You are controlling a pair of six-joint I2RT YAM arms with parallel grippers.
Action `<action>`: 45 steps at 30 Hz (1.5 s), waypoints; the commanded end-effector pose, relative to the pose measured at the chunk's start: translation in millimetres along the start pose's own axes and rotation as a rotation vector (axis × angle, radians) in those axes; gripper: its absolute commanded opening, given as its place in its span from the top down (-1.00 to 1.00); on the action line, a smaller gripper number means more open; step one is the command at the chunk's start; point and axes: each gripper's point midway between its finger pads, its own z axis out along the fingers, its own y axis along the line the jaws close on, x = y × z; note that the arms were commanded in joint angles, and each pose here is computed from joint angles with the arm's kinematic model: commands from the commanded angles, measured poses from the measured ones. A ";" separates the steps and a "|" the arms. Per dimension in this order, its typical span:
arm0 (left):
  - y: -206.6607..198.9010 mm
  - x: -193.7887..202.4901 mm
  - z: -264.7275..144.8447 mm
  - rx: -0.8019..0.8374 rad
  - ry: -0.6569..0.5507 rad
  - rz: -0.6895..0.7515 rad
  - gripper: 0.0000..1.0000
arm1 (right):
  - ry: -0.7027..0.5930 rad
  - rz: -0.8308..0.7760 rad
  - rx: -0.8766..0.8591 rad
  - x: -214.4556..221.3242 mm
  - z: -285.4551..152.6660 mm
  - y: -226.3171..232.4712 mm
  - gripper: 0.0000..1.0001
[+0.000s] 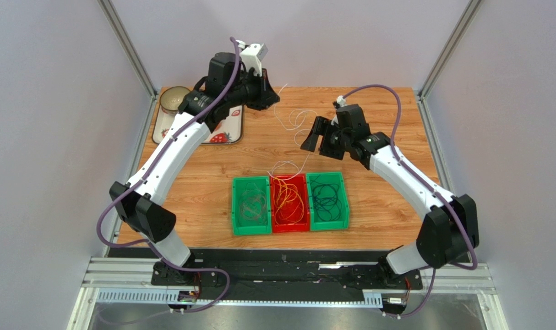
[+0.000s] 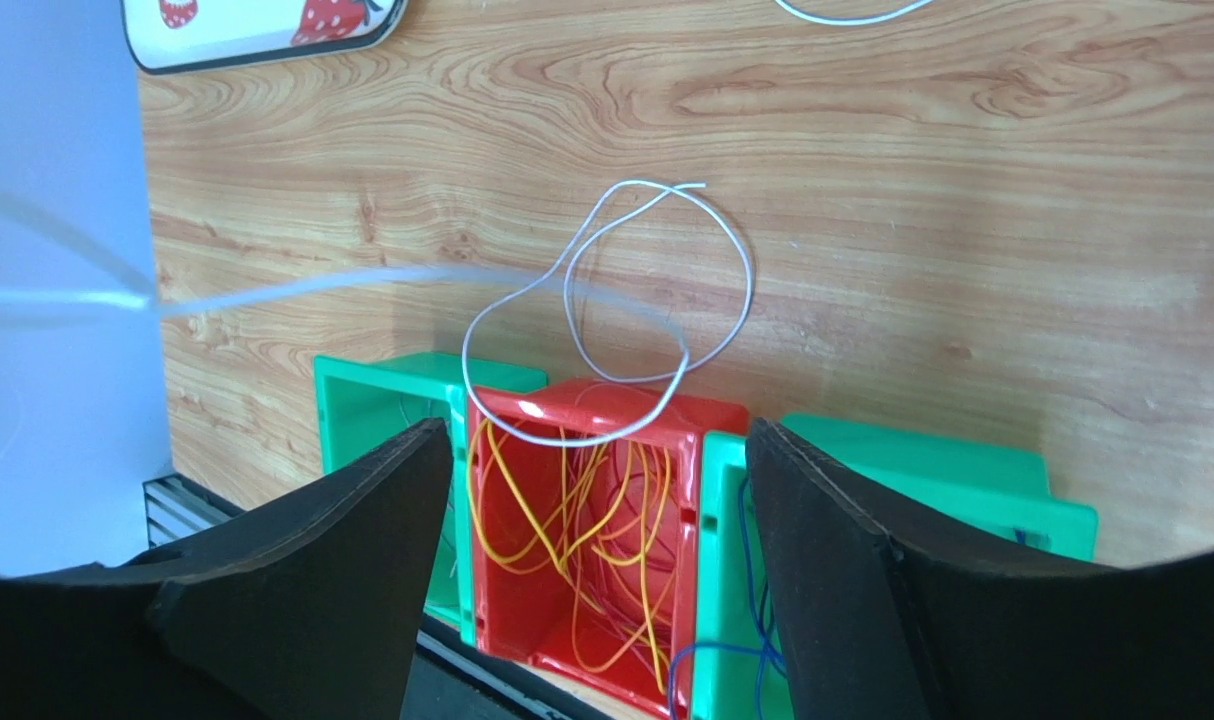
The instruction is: Untangle the cables
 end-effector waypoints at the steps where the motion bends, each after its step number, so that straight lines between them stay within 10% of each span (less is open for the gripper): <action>1: -7.4 -42.8 -20.1 0.005 -0.113 0.050 1.00 | -0.014 -0.034 -0.064 -18.4 18.3 18.5 -0.50; 30: 3.5 -79.5 -23.9 0.091 -0.177 -0.074 1.00 | 0.068 -0.023 -0.109 11.1 109.3 19.5 -0.15; 45: -27.6 -170.5 -53.8 0.257 -0.392 -0.033 1.00 | 0.044 -0.122 -0.165 4.1 102.6 32.0 -0.19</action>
